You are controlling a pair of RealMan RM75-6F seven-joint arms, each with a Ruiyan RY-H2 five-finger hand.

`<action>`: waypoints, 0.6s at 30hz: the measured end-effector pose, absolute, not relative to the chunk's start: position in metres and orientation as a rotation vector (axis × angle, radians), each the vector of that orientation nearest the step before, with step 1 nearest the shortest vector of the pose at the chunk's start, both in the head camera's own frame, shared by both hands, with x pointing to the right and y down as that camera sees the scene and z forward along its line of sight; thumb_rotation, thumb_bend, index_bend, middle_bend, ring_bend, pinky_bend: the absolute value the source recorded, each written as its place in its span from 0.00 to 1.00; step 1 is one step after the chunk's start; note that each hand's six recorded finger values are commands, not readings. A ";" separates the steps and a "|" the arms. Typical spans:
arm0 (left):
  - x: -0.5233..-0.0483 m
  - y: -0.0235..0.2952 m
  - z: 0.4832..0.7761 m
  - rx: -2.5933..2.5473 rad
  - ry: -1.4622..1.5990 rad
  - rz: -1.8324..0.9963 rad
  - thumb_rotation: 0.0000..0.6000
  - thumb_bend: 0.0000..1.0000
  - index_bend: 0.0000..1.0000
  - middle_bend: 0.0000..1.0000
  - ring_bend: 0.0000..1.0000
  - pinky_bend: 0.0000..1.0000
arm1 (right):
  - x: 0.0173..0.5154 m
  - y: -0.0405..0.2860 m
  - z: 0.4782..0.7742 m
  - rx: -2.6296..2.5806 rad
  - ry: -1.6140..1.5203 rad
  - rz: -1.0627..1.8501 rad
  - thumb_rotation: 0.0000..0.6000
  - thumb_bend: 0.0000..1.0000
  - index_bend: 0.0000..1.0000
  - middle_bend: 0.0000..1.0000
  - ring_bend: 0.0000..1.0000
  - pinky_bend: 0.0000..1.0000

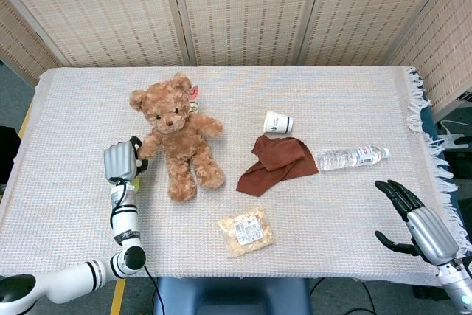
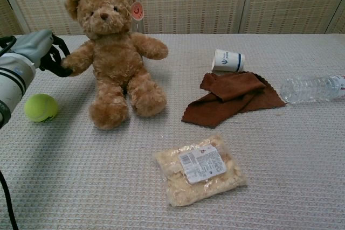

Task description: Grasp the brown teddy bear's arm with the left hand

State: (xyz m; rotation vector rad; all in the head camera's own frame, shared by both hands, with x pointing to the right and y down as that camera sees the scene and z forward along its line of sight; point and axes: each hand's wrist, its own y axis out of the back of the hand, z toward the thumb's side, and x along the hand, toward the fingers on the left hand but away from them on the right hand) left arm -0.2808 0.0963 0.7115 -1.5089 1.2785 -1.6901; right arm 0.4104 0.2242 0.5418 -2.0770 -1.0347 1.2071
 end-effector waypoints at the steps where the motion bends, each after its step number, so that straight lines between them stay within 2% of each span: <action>1: -0.281 0.096 0.711 -1.505 1.285 -1.676 1.00 0.35 0.46 0.58 0.45 0.47 | 0.410 0.224 0.542 -2.078 -1.033 1.208 1.00 0.19 0.00 0.07 0.00 0.12; 12: -0.282 0.111 0.727 -1.601 1.194 -1.797 1.00 0.35 0.46 0.59 0.45 0.48 | 0.411 0.224 0.541 -2.076 -1.035 1.209 1.00 0.19 0.00 0.07 0.00 0.12; 18: -0.282 0.104 0.719 -1.567 1.255 -1.709 1.00 0.36 0.45 0.58 0.45 0.48 | 0.411 0.224 0.542 -2.077 -1.031 1.210 1.00 0.19 0.00 0.07 0.00 0.12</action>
